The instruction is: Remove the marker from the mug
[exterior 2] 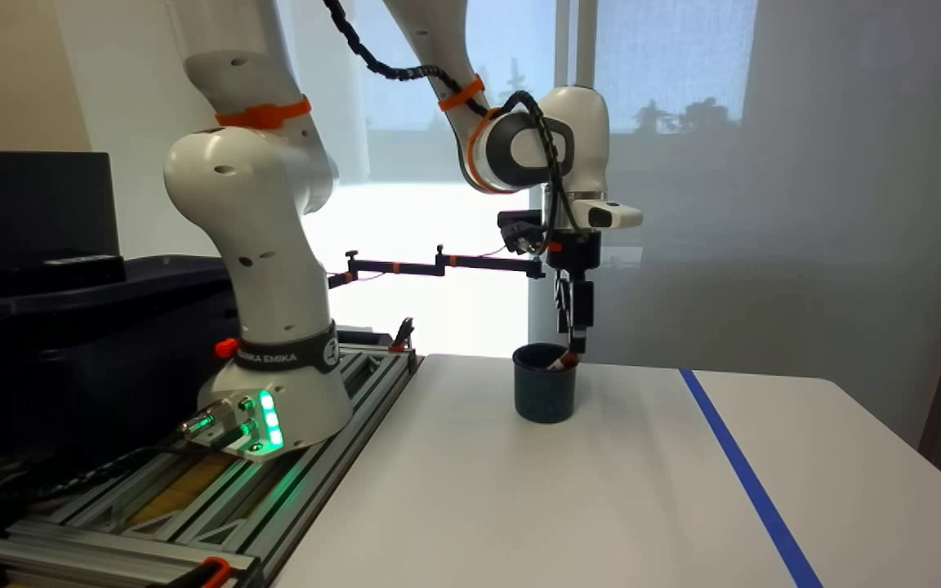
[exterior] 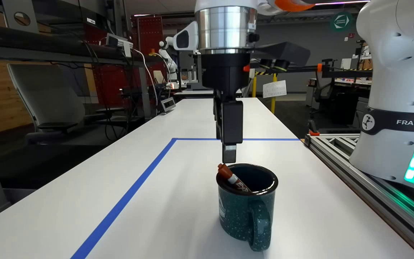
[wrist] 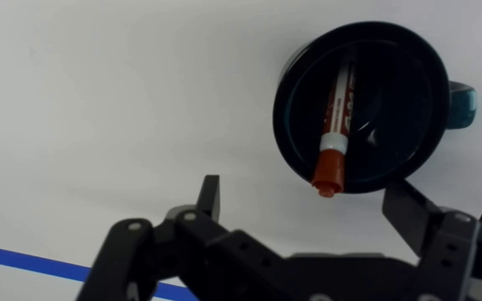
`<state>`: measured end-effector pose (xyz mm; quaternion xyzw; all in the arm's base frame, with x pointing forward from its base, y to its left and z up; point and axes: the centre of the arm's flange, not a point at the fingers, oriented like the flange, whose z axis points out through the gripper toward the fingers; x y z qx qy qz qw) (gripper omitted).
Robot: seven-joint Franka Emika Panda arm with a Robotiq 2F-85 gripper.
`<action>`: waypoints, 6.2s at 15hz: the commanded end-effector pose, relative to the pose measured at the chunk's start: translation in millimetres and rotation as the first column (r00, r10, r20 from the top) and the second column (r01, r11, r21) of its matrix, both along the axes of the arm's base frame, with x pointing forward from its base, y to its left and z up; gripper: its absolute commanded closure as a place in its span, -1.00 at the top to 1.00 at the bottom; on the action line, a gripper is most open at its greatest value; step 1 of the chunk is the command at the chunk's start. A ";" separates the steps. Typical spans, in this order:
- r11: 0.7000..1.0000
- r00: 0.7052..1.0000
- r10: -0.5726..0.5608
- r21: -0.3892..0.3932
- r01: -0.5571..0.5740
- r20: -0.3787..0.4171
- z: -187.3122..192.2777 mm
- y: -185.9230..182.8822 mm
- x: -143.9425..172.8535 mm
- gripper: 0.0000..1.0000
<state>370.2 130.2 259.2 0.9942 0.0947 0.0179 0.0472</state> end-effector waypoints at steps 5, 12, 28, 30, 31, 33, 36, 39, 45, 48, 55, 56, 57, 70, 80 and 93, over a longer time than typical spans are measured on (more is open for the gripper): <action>1.000 1.000 0.001 0.012 -0.001 -0.024 -18.9 4.7 -26.0 1.00; 0.998 0.998 -0.032 0.052 0.030 0.049 -17.6 9.7 -21.2 1.00; 0.997 0.996 -0.068 0.050 0.065 0.060 -23.0 11.6 -20.0 -0.13; 0.997 0.996 -0.066 0.051 0.063 0.065 -21.0 12.3 -20.0 -0.46; 0.997 0.995 -0.067 0.052 0.063 0.067 -19.7 12.6 -20.1 -0.55; 0.997 0.995 -0.064 0.052 0.061 0.070 -17.7 13.2 -20.6 -0.91; 0.997 0.995 -0.061 0.049 0.057 0.075 -15.7 13.8 -20.5 -0.90; 0.998 0.997 -0.055 0.035 0.053 0.062 -10.6 11.2 -21.8 -0.90; 0.998 0.997 -0.059 0.031 0.057 0.051 36.6 6.9 -19.3 -0.90; 0.996 0.996 -0.080 0.049 0.079 0.036 62.5 5.9 -16.9 -0.90; 0.987 0.984 -0.156 0.052 0.152 0.088 96.4 -30.2 15.6 -0.90; 0.985 0.982 -0.169 0.046 0.165 0.083 93.7 -39.4 20.6 -0.90; 0.982 0.978 -0.186 0.043 0.183 0.089 87.8 -48.6 25.1 -0.90; 0.994 0.988 -0.098 0.042 0.103 -0.117 -54.8 -110.7 44.5 -0.90; 0.993 1.000 0.007 0.114 -0.010 0.030 -70.9 -110.0 46.3 -0.90; 0.986 0.988 0.080 0.134 -0.098 0.131 -74.6 -112.0 27.8 -0.10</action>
